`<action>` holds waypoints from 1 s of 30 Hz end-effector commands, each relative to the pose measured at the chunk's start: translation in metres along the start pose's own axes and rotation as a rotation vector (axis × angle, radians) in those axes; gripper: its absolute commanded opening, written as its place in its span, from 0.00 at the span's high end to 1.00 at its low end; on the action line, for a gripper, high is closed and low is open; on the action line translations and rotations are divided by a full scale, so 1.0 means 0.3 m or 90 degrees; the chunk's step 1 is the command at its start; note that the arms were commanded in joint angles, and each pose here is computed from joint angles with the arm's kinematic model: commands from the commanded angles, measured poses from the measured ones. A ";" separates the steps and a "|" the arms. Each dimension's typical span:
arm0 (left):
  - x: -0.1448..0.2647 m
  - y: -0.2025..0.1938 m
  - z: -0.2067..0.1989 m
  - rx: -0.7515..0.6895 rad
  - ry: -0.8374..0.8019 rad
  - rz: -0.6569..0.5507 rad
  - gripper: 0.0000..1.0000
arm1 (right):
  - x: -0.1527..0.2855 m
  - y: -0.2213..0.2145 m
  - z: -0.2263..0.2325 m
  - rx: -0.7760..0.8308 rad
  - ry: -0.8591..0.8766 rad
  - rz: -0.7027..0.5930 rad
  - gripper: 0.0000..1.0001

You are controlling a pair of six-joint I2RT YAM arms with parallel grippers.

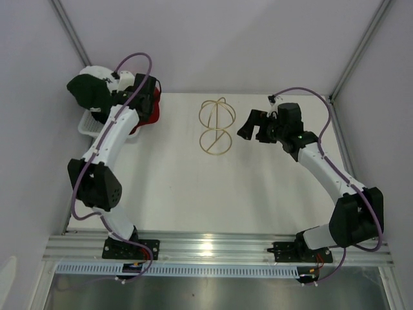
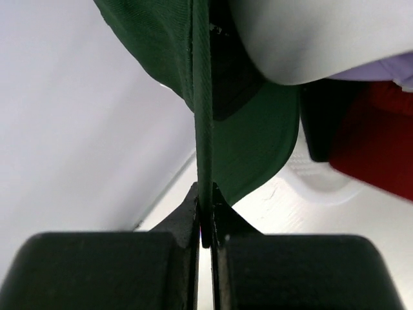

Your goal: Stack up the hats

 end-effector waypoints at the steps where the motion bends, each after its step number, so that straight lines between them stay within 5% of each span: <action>1: 0.109 0.042 0.028 -0.079 -0.036 -0.064 0.99 | 0.099 0.101 0.029 -0.024 0.010 -0.049 0.00; 9: 0.264 0.103 0.134 -0.156 -0.043 -0.147 0.99 | 0.261 0.139 -0.035 -0.071 -0.023 -0.092 0.00; 22: 0.270 0.191 0.297 -0.207 0.082 -0.177 0.99 | 0.343 0.111 -0.003 -0.065 -0.018 -0.102 0.00; 26: 0.298 0.222 0.296 -0.239 0.047 -0.199 0.99 | 0.352 0.119 0.000 -0.059 -0.018 -0.109 0.01; 30: 0.413 0.262 0.196 -0.250 -0.070 -0.308 0.99 | 0.348 0.144 0.022 -0.066 0.012 -0.122 0.00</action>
Point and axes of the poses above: each gripper's point midway between its finger pads, its own x axis back along the fingers, its own z axis along the line the jaws close on, y = z × x, the point moved 3 cm from there along x, back along the fingers, and after that the axes turned 6 degrees about x, right-handed, at the moved point
